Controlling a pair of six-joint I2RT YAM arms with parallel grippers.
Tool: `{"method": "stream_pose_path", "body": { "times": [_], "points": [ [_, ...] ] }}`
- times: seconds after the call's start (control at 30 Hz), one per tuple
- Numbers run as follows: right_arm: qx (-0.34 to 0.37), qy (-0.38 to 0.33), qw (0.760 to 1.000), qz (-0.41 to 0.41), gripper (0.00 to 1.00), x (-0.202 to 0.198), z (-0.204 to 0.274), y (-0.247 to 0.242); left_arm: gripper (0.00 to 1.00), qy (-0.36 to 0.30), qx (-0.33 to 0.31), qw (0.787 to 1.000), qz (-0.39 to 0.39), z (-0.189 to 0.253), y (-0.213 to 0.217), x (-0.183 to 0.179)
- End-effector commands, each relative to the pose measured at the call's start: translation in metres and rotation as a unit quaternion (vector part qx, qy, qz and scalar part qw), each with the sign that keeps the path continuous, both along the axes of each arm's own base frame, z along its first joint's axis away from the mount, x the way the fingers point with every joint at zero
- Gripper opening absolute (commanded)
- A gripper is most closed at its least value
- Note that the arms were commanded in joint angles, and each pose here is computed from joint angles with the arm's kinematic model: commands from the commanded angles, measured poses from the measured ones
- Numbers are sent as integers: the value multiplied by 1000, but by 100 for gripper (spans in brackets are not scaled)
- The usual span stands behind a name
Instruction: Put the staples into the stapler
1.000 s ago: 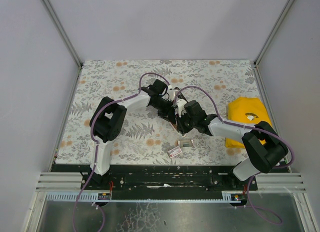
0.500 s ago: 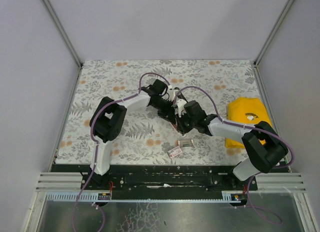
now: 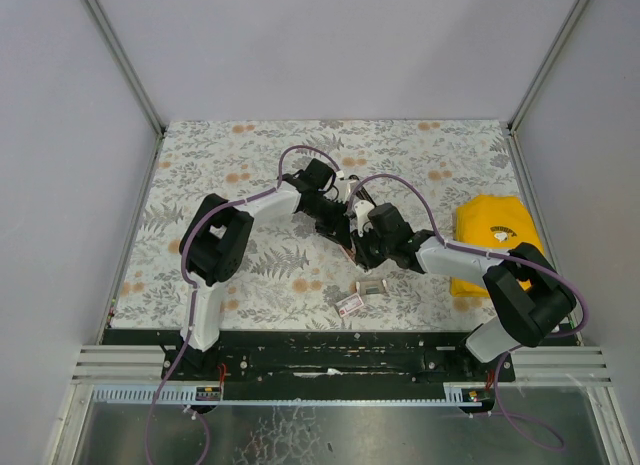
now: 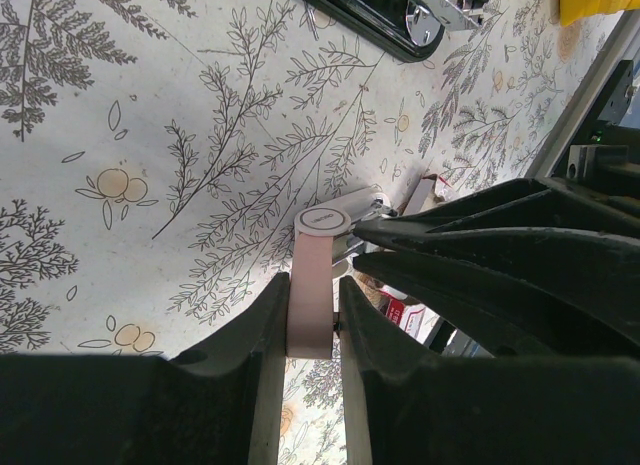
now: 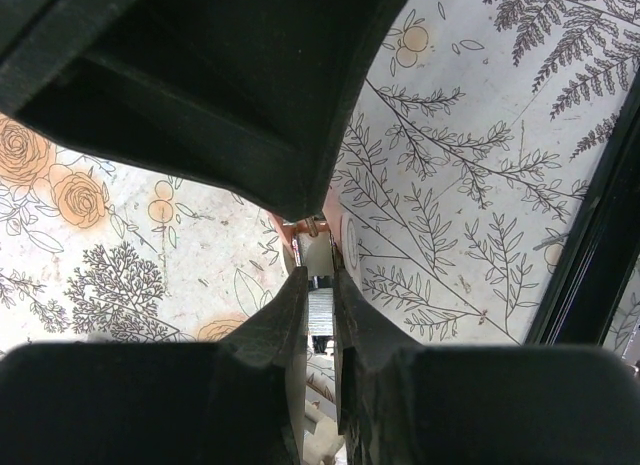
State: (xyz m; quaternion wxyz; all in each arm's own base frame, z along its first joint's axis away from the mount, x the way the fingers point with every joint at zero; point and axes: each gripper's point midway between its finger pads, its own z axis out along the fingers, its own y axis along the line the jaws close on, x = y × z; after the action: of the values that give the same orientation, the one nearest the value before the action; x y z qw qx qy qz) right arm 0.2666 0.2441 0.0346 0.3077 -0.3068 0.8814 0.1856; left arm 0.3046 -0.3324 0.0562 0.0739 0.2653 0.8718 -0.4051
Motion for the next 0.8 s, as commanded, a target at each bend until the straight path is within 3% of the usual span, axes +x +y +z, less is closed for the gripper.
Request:
{"method": "stream_pose_path", "body": {
  "times": [0.0,0.47,0.77],
  "points": [
    [-16,-2,1000,-9,17,0,-6,-5,0,0,7,1000,-12,2,-2,-3],
    [-16,-1,1000,-18,18,-3,-7,-7,0,-3,7,1000,-11,4,-2,-3],
    [5,-15,1000,-27,46,-5,17,-8,0,-4,8,1000,-9,6,-2,-2]
  ]
}}
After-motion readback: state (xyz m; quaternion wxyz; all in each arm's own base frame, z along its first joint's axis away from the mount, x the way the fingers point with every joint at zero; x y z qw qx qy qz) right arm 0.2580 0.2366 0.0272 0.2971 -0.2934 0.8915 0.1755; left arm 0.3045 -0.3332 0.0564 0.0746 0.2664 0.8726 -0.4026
